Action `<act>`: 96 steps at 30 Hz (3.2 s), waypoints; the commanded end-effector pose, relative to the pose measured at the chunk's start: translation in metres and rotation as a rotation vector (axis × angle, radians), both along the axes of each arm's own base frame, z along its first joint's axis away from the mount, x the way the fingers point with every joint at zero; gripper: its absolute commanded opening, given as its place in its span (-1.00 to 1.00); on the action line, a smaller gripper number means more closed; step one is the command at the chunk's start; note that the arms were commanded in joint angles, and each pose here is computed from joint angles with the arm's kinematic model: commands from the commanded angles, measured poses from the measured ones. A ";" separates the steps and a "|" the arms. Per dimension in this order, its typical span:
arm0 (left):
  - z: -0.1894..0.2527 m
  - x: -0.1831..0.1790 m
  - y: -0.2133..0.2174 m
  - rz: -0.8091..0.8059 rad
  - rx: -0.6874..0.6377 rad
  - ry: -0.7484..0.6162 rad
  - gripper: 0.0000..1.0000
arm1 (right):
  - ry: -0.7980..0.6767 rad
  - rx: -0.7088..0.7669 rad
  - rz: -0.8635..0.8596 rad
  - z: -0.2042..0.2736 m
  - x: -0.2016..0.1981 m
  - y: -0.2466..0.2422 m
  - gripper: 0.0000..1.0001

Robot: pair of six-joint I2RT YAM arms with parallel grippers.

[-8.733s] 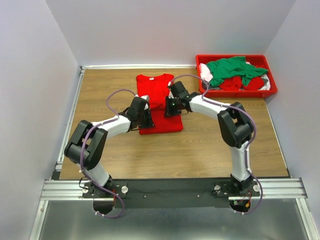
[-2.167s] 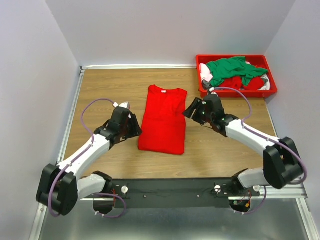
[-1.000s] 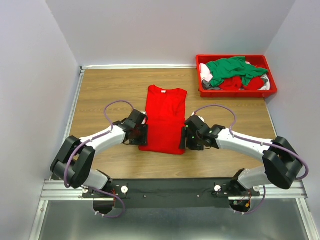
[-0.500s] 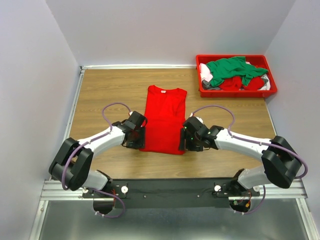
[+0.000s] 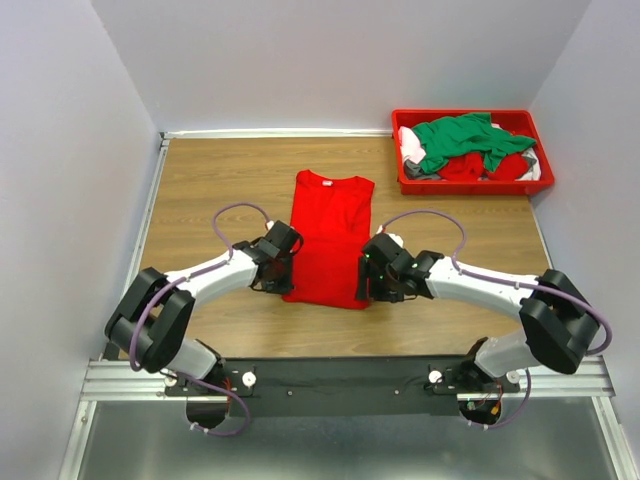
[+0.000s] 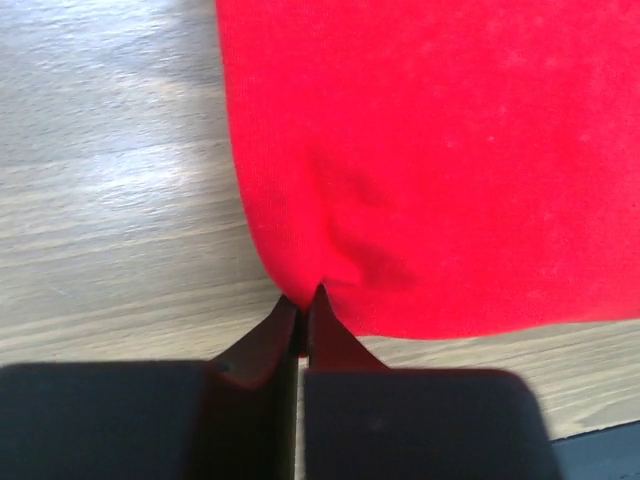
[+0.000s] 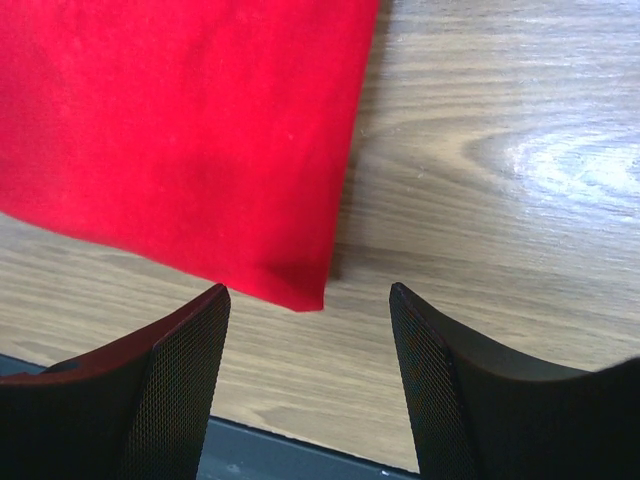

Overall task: Fold and stack the t-shirts
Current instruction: Fold the tshirt

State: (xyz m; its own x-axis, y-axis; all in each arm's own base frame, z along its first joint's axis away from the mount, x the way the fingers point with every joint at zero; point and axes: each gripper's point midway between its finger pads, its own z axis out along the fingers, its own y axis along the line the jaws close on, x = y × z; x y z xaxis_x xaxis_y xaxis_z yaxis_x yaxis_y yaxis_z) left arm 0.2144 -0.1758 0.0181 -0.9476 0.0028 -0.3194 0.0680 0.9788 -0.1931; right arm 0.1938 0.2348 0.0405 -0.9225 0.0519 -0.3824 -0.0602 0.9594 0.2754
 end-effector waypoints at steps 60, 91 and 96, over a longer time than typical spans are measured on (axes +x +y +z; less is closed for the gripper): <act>0.060 -0.155 -0.028 -0.144 -0.298 0.189 -1.00 | 0.395 -0.184 0.050 -0.007 -0.130 -0.089 -0.99; 0.136 -0.053 -0.039 -0.137 -0.493 -0.146 -1.00 | -0.045 -0.201 0.172 0.147 0.056 -0.025 -0.99; 0.129 -0.031 -0.032 -0.114 -0.502 -0.171 -1.00 | -0.034 -0.215 0.191 0.140 0.091 -0.020 -0.99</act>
State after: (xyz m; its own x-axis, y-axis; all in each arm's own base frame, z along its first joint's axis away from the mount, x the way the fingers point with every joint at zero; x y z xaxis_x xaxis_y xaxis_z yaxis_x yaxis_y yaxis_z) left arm 0.1740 -0.2096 0.1495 -0.8934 -0.1133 -0.4347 0.1961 0.7722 -0.6043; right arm 0.2588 0.2121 0.1781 -0.9155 -0.1588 -0.3696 -0.2002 0.9768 0.0762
